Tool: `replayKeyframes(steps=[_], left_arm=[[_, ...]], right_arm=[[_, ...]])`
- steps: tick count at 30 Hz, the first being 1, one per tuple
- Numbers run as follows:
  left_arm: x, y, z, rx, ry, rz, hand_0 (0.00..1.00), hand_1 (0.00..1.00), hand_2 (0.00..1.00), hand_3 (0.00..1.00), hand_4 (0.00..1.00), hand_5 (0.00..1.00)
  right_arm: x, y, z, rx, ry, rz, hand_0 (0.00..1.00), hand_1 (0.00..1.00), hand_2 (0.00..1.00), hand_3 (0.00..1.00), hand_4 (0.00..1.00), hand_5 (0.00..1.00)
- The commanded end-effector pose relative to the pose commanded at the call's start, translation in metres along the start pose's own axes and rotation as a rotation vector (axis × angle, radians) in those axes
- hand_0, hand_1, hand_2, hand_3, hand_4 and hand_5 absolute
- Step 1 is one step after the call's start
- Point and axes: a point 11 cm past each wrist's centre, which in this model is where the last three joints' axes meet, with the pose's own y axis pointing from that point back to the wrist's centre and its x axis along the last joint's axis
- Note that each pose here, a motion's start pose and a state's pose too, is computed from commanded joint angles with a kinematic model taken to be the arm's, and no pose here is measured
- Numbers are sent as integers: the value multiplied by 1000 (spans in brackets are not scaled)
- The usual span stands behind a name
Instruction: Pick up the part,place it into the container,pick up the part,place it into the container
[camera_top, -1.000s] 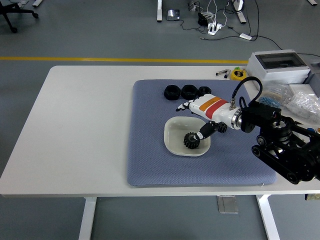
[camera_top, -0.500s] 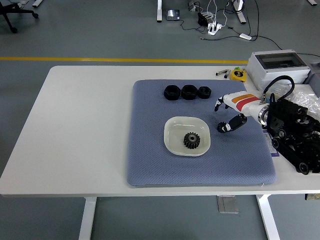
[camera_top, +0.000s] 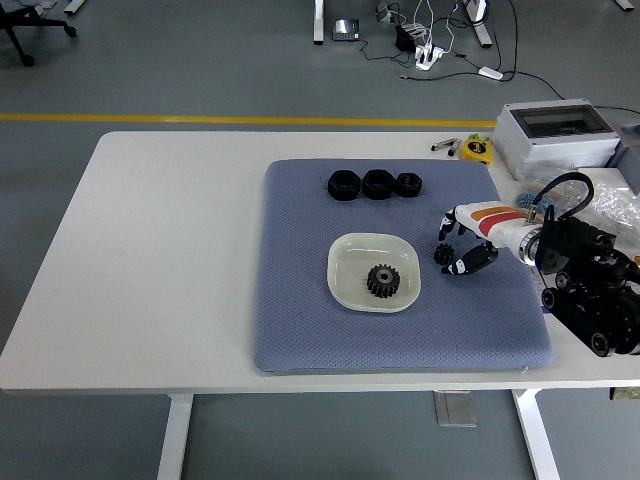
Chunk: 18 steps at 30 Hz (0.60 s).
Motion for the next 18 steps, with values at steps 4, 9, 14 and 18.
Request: replayKeyframes(steps=[4, 9, 14, 18], left_arm=[[-2, 0, 0, 0, -5, -5, 706, 710, 749, 652, 685, 661], [-1, 0, 0, 1, -9, -5, 706, 712, 750, 652, 685, 661], [-1, 0, -1, 1, -10, -4, 706, 711, 750, 652, 685, 661], [0, 0, 0, 0, -12, -4, 706, 710, 748, 653, 685, 663]], right_arm=[[-3, -2, -2, -4, -13, -4, 427, 561, 606, 560, 906, 234], [-7, -2, -2, -9, -21, -8, 420, 549, 595, 551, 886, 238], [-9, -1, 2, -23, -35, -1, 363, 476, 536, 528, 840, 236], [-9, -1, 6, -26, -43, 4, 355, 444, 509, 515, 742, 216]])
